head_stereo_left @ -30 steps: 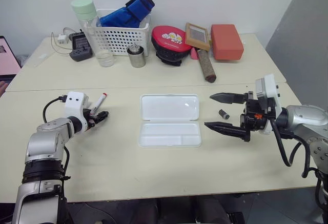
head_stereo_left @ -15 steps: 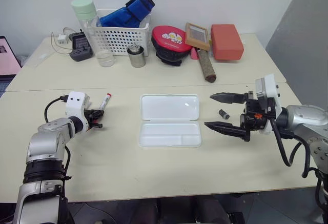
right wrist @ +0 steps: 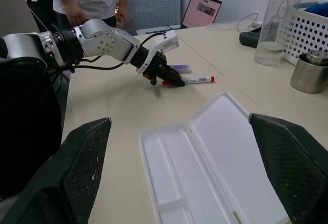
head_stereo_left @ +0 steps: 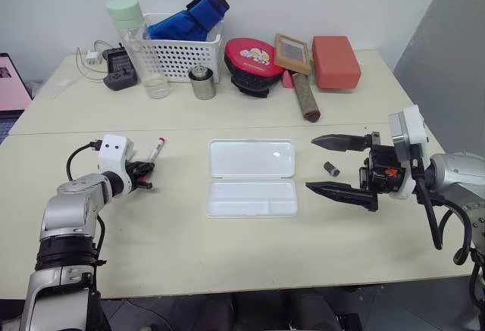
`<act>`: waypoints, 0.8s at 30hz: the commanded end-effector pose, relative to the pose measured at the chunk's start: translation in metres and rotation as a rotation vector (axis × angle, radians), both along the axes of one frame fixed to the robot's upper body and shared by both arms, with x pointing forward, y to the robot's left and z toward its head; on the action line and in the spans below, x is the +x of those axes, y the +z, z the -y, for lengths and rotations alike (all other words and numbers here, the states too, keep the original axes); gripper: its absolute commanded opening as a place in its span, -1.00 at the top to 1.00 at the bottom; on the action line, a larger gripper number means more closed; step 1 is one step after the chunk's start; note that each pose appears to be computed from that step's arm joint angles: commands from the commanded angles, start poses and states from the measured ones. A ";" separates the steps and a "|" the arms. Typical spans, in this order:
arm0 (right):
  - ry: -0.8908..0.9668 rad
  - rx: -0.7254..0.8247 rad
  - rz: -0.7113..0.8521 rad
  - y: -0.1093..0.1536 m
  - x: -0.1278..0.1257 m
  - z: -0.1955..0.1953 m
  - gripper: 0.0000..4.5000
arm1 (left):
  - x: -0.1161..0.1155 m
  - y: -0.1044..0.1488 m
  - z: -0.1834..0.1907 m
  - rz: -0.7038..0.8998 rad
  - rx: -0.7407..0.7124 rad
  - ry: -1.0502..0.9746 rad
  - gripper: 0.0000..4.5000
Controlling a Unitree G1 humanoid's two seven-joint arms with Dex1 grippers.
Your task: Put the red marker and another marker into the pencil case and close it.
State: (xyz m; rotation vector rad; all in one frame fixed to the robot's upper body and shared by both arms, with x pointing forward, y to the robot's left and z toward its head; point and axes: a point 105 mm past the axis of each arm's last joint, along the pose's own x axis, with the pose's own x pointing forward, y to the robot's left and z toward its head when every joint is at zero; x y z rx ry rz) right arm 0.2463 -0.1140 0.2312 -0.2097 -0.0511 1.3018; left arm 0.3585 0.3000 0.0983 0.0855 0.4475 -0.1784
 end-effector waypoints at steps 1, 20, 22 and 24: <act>-0.004 0.002 0.065 0.011 -0.004 0.004 -1.00 | 0.009 0.046 0.011 0.136 0.004 -0.069 0.82; -0.112 0.006 0.134 0.019 -0.009 0.019 -1.00 | -0.042 0.108 0.176 0.193 0.244 -1.223 0.82; -0.121 0.007 0.133 0.018 -0.010 0.019 -1.00 | -0.036 0.098 0.174 0.169 0.266 -1.217 0.82; -0.132 0.007 0.132 0.017 -0.012 0.019 -1.00 | -0.032 0.086 0.173 0.137 0.300 -1.219 0.82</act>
